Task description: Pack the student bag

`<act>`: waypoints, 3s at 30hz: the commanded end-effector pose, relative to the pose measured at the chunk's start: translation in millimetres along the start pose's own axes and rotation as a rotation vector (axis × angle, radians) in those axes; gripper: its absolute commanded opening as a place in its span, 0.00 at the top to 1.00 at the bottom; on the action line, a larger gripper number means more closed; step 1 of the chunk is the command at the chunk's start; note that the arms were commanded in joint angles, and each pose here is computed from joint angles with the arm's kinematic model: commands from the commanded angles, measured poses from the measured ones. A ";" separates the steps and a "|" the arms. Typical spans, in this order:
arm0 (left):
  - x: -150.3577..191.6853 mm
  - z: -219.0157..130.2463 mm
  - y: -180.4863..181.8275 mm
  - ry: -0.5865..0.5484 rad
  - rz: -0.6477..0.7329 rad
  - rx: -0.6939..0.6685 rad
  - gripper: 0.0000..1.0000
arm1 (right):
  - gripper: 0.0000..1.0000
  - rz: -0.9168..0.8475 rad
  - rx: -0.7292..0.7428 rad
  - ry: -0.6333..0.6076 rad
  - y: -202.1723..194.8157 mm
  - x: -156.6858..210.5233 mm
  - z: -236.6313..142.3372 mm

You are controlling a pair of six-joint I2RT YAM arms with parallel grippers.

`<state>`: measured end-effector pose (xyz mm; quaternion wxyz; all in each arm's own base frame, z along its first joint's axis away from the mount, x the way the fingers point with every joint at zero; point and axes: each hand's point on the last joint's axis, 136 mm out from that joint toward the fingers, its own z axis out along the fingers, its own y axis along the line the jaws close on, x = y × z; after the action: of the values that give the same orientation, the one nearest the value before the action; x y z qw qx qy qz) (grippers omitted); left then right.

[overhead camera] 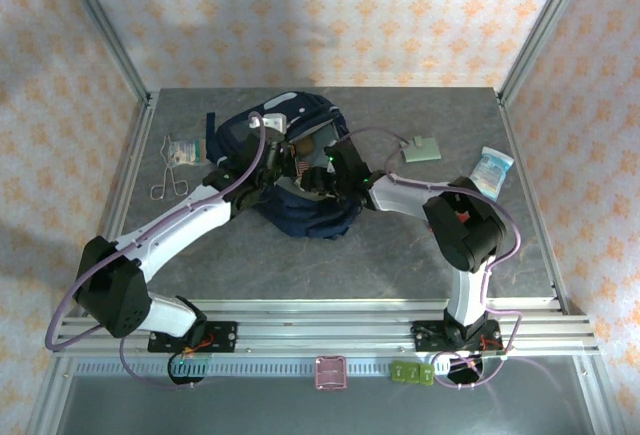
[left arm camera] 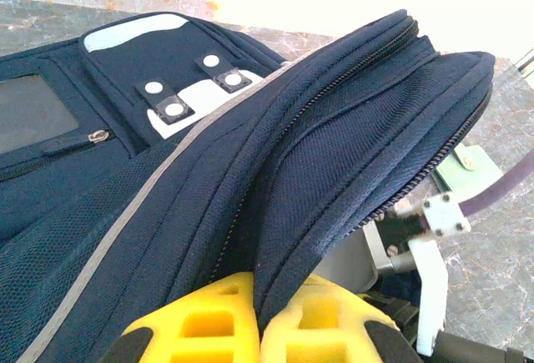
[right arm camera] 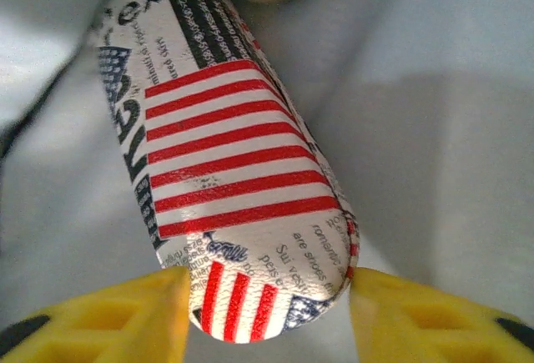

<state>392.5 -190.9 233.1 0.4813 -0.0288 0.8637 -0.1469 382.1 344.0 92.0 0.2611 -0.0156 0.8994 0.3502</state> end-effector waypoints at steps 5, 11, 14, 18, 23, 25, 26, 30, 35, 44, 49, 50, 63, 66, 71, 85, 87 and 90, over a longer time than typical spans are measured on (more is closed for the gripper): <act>-35.7 -17.6 -32.9 -0.126 -0.086 0.137 1.00 | 0.62 0.015 -0.190 -0.044 45.0 -31.6 27.7; -28.5 -13.9 -37.3 -0.112 -0.097 0.153 1.00 | 0.64 0.036 -0.297 -0.061 62.9 -42.6 41.9; -27.2 -11.8 -37.0 -0.109 -0.102 0.147 1.00 | 0.61 0.020 -0.234 -0.057 52.9 -40.0 36.5; -25.8 -8.7 -37.1 -0.105 -0.105 0.144 1.00 | 0.45 -0.021 -0.012 -0.113 11.5 -34.9 -0.6; -20.1 3.6 -44.4 -0.081 -0.133 0.152 1.00 | 0.30 -0.049 0.215 -0.215 -32.8 -26.4 -72.0; -14.2 12.5 -47.9 -0.057 -0.142 0.132 1.00 | 0.30 -0.051 0.275 -0.251 -44.1 -22.3 -98.6; -10.6 16.3 -51.4 -0.046 -0.143 0.130 1.00 | 0.30 -0.047 0.297 -0.271 -48.1 -21.7 -109.2; -2.1 34.9 -73.9 -0.012 -0.170 0.145 1.00 | 0.33 -0.008 0.322 -0.345 -57.4 -16.7 -143.8; -0.7 59.6 -106.3 0.025 -0.200 0.196 0.94 | 0.34 0.085 0.392 -0.451 -78.5 -14.0 -173.0; -4.5 33.2 -95.0 -0.012 -0.226 0.211 0.50 | 0.38 0.050 0.176 -0.434 -45.4 -4.9 -180.2; 19.0 17.8 -40.0 -0.016 -0.282 0.135 0.44 | 0.41 -0.002 0.085 -0.377 -20.6 -2.2 -167.8; 22.5 15.5 -28.6 -0.019 -0.307 0.126 0.44 | 0.41 -0.016 0.079 -0.364 -17.2 -0.4 -162.5; 64.3 28.9 48.3 -0.019 -0.613 0.154 0.38 | 0.41 -0.037 0.039 -0.326 2.5 1.9 -139.9; 63.7 38.7 56.5 -0.030 -0.646 0.145 0.40 | 0.41 -0.032 0.037 -0.329 2.7 2.4 -140.9; 69.6 57.3 68.2 0.001 -0.684 0.106 0.43 | 0.41 -0.027 0.037 -0.337 0.7 3.8 -144.6; 67.0 96.1 74.9 0.023 -0.724 0.102 0.72 | 0.41 -0.016 0.044 -0.329 -4.2 7.7 -140.7; 67.2 101.1 73.3 0.035 -0.723 0.108 0.77 | 0.41 -0.014 0.044 -0.331 -5.3 8.8 -140.9; 66.2 105.5 68.1 0.060 -0.728 0.139 0.97 | 0.41 -0.011 0.048 -0.327 -8.1 11.1 -139.8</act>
<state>437.7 -152.0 88.2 0.3637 -0.3191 0.8092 -0.3332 310.9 250.4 162.6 0.3962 0.0377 0.8609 0.3169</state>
